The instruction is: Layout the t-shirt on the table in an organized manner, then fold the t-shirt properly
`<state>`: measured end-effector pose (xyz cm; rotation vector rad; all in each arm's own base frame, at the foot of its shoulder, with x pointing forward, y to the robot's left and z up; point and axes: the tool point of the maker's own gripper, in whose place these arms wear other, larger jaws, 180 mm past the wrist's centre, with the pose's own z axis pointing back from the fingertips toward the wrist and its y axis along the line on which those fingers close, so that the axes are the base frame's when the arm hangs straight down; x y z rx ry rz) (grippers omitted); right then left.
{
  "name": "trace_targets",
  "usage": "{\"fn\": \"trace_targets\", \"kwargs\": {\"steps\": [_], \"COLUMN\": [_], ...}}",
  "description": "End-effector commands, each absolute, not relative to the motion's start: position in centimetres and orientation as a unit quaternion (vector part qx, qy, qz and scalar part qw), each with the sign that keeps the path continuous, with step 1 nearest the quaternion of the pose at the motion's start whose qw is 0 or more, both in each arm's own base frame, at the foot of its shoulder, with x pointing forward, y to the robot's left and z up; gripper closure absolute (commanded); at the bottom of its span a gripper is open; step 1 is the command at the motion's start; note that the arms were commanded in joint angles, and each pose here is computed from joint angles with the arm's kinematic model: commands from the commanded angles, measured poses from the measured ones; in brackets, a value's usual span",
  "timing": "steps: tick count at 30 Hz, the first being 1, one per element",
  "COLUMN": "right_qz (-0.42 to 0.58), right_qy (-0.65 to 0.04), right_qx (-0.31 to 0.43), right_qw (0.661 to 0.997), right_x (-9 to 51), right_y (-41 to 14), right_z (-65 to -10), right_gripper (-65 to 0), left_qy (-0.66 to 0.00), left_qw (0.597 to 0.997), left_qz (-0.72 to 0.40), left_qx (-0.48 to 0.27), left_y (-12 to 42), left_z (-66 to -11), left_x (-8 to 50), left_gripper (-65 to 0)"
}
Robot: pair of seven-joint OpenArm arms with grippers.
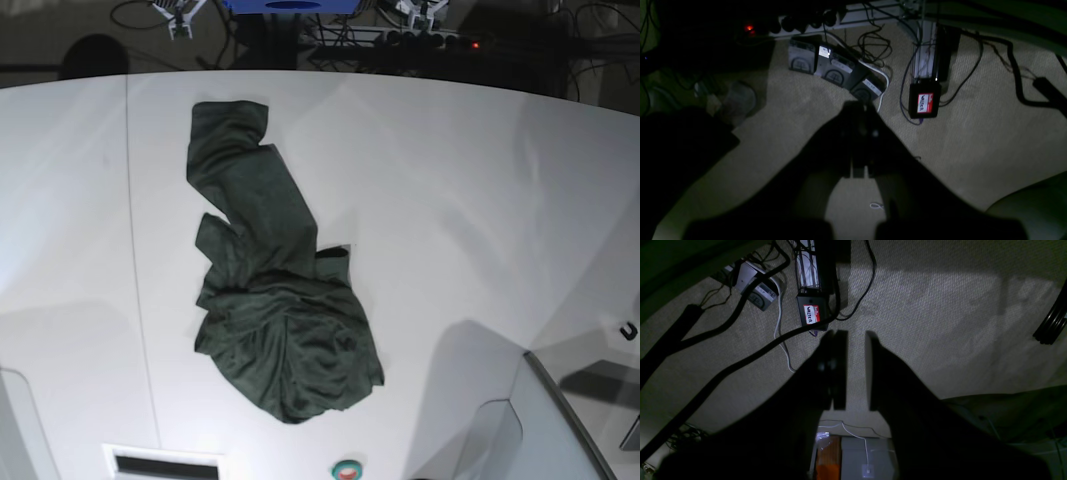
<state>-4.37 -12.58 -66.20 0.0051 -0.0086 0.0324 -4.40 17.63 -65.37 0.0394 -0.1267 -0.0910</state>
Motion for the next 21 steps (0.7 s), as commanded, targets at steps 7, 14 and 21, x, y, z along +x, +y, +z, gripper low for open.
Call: {"fn": "trace_targets", "kwargs": {"steps": [7, 14, 21], "right_qz": [0.015, 0.015, 0.015], "right_qy": [0.004, 0.005, 0.006], "right_qx": [-0.004, -0.004, -0.004], "right_qw": [1.000, 1.000, 1.000], "right_x": [-5.7, -5.8, -5.9], "right_y": [-12.9, -12.9, -12.9], "right_z": [-66.1, -66.1, -66.1], "right_gripper": [-8.1, -8.1, -8.1], "left_qy": [-0.057, -0.058, -0.057], "left_qw": [0.997, 0.997, 0.997], "left_qz": [-0.045, -0.042, -0.040], "left_qx": [0.025, 0.026, 0.026], "left_y": [18.1, 18.2, 18.2], "left_z": [-65.3, -65.3, -65.2], "left_x": [-5.3, -5.3, -5.4], "left_gripper": [0.0, 0.0, 0.0]}}
